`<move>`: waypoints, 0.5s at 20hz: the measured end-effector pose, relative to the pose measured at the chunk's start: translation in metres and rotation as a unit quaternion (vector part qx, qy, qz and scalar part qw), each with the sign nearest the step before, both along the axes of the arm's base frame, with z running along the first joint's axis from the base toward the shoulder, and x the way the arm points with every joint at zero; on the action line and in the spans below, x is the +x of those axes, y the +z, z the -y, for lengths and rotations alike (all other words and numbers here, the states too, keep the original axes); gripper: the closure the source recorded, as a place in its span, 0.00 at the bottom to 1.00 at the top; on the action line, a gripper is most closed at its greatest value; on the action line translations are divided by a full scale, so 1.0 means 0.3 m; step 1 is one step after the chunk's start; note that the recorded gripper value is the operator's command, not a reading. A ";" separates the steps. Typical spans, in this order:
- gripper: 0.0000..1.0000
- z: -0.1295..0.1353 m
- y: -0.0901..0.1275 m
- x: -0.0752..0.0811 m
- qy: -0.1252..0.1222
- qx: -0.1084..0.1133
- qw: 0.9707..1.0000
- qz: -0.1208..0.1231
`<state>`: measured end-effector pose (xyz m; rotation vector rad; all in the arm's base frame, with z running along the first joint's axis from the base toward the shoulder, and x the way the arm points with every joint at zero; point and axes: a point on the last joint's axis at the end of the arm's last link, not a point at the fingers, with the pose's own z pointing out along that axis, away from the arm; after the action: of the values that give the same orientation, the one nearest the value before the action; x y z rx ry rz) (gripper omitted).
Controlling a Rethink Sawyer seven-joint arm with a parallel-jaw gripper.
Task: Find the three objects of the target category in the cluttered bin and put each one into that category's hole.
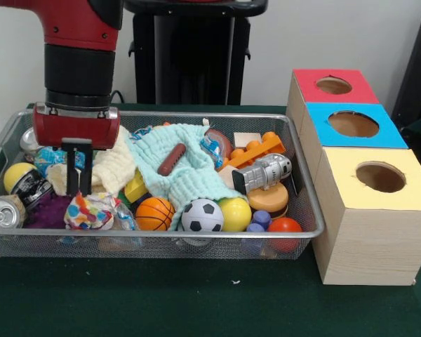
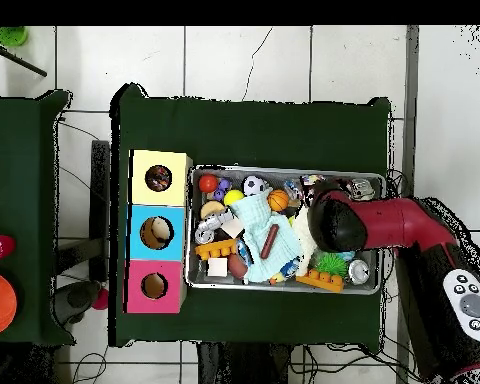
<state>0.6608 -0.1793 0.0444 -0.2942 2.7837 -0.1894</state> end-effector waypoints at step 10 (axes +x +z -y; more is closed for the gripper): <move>1.00 -0.024 0.003 -0.050 -0.030 0.045 0.998 -0.044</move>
<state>0.6457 -0.1720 0.0452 -0.2028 2.8811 -0.0660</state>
